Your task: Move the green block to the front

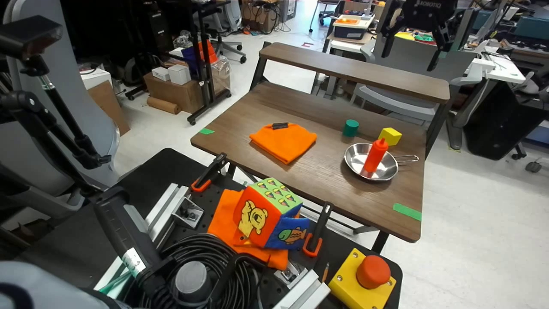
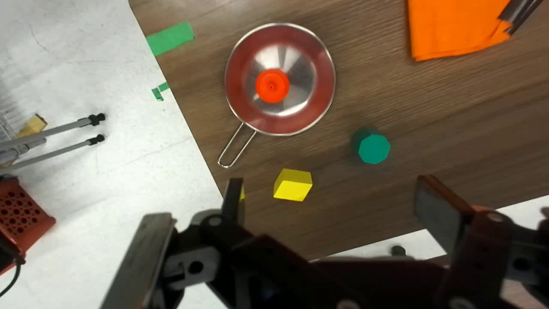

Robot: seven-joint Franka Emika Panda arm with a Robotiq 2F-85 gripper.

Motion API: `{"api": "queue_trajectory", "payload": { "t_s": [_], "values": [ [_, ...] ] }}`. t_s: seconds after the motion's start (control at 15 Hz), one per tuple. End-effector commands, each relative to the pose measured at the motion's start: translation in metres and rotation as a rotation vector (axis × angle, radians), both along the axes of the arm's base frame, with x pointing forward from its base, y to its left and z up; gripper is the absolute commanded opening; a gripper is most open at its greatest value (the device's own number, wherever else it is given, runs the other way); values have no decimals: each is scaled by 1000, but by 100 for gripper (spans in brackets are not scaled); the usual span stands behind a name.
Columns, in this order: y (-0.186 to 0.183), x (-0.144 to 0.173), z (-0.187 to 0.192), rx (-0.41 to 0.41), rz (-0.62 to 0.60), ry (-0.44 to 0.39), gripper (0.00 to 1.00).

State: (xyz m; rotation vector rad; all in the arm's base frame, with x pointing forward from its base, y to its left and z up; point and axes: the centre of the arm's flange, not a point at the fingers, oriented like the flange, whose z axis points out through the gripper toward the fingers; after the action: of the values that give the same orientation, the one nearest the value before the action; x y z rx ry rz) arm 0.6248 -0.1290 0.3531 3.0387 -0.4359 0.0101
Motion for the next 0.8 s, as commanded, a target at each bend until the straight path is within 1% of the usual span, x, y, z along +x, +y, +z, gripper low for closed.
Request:
{"api": "queue_trajectory", "payload": {
  "t_s": [0.0,0.27,0.33,0.53,0.67,0.73],
  "values": [
    [7,72,-34,-35,77,-8,100],
    [44,102,-77,-27,155,26,100],
    [55,108,-88,-45,169,34,100],
    [72,120,-107,-74,205,53,100],
    [79,125,-121,-93,229,79,100],
    [79,127,-130,-117,234,97,100]
  ]
}}
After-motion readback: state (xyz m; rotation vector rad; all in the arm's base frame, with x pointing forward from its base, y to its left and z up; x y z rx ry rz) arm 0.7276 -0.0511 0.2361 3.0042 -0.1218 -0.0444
